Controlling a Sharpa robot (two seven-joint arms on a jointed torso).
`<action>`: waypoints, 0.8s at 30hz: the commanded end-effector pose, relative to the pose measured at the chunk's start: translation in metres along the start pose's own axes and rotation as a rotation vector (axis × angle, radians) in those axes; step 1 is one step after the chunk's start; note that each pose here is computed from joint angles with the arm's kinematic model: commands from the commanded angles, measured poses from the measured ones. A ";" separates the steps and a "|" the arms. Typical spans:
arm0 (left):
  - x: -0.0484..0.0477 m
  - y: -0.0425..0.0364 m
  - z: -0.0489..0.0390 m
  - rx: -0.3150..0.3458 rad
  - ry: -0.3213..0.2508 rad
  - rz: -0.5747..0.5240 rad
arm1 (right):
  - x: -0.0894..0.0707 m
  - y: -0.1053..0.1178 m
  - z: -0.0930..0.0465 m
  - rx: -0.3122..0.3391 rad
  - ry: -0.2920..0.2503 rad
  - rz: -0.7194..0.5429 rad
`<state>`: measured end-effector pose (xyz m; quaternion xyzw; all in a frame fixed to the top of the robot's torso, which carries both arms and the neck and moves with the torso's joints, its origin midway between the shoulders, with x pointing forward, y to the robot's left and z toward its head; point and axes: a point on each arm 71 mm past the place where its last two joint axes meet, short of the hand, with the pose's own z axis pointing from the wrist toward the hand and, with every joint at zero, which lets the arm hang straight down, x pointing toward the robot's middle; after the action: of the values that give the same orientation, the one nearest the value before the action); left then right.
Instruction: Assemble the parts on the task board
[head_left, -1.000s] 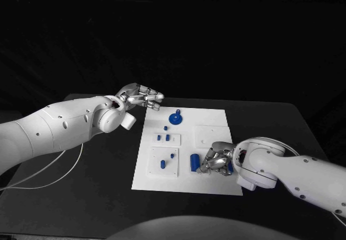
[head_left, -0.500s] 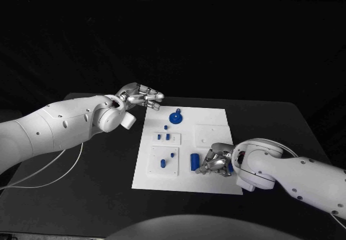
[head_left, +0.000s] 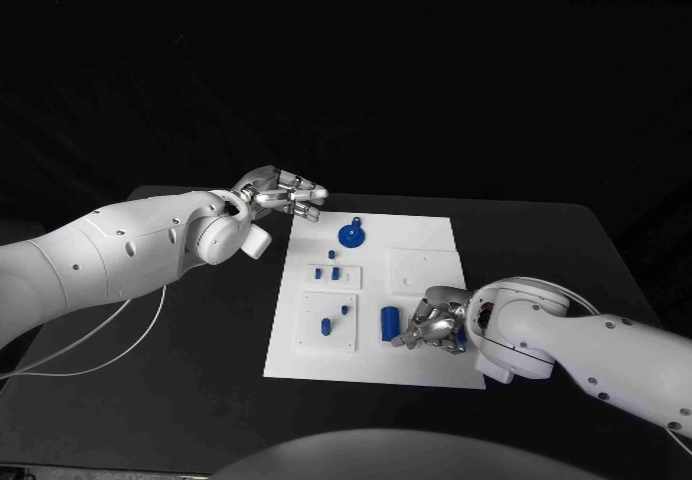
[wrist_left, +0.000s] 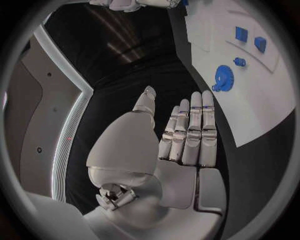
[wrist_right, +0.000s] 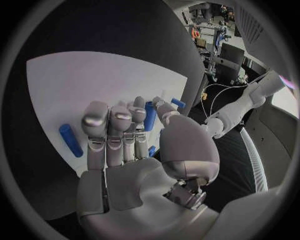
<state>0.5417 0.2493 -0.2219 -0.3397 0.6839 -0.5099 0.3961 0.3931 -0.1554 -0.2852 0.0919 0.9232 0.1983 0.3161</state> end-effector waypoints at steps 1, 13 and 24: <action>0.0016 -0.0003 0.0001 0.005 0.015 -0.002 | 0.004 -0.003 -0.003 -0.011 0.049 -0.002; -0.0040 -0.0040 -0.0004 0.067 -0.053 0.002 | -0.051 -0.021 -0.024 -0.060 -0.087 0.067; -0.0074 -0.0044 -0.0035 0.086 -0.080 -0.005 | -0.085 -0.063 -0.037 0.056 -0.160 -0.010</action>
<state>0.5422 0.2570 -0.2180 -0.3429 0.6587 -0.5165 0.4264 0.4344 -0.2479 -0.2384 0.1507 0.8931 0.1768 0.3853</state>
